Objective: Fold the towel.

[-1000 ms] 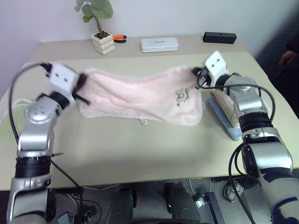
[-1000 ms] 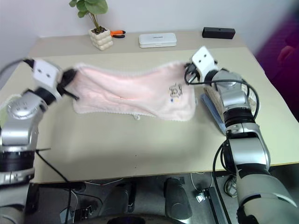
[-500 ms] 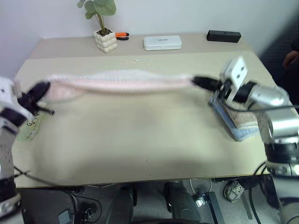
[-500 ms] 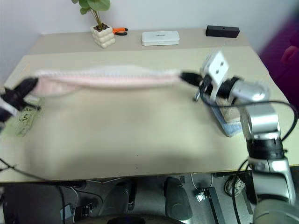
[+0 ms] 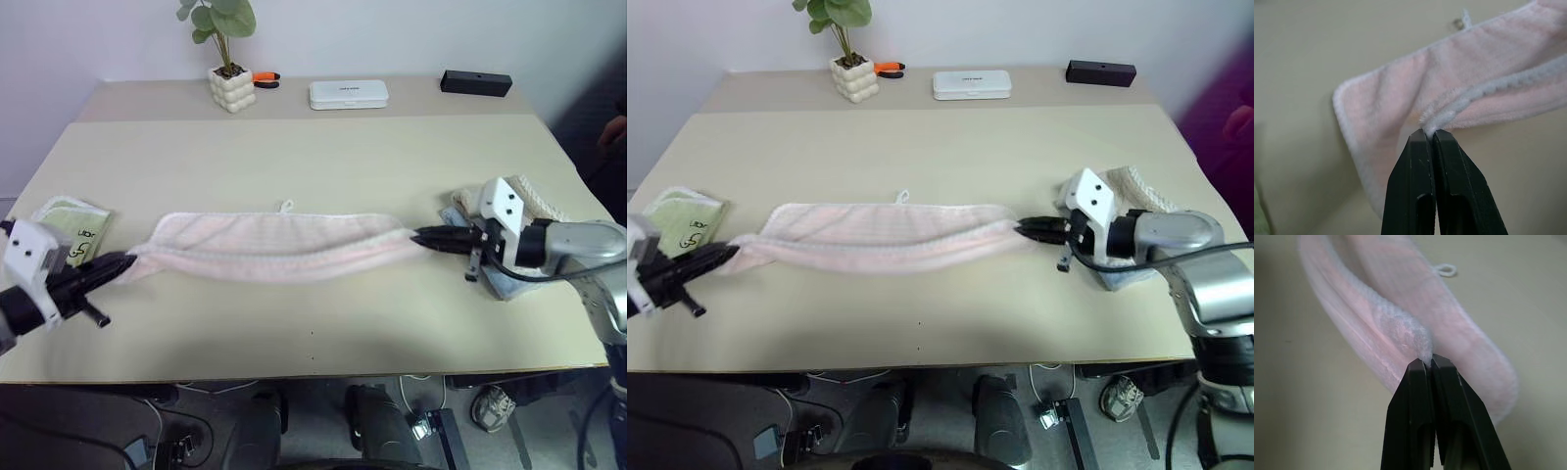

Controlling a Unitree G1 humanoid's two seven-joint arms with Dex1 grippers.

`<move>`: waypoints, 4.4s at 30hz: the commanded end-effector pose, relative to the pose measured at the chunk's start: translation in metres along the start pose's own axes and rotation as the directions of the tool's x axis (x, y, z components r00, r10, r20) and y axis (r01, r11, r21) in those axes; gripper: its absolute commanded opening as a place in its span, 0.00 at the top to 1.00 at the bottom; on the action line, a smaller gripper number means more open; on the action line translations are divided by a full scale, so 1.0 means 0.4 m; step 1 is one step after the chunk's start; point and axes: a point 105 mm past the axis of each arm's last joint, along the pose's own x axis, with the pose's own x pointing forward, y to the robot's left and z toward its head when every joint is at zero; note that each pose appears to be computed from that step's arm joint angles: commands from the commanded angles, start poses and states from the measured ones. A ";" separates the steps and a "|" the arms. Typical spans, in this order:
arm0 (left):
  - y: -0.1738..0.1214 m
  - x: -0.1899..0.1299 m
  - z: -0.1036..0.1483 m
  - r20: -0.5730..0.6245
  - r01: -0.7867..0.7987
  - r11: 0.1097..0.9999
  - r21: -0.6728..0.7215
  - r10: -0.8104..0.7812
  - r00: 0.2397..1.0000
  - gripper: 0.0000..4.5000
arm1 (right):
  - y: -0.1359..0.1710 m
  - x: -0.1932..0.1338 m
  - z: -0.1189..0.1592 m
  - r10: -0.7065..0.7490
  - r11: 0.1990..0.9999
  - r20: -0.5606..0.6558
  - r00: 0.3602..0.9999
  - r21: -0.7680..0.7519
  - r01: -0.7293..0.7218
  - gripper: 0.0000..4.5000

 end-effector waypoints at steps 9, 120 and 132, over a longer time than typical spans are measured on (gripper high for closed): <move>0.073 0.177 -0.035 0.013 -0.040 0.999 0.017 0.040 0.999 1.00 | -0.112 0.100 -0.061 -0.185 0.983 -0.004 0.983 -0.014 0.185 0.99; -0.378 0.240 0.031 0.250 0.365 0.931 -0.007 -0.352 0.902 0.48 | 0.068 0.175 0.118 -0.162 0.951 0.173 0.971 0.290 0.107 0.47; -0.347 0.234 0.011 0.258 0.255 0.963 -0.085 -0.225 0.939 0.48 | 0.124 0.338 -0.072 -0.090 0.955 0.002 0.996 0.282 0.086 0.99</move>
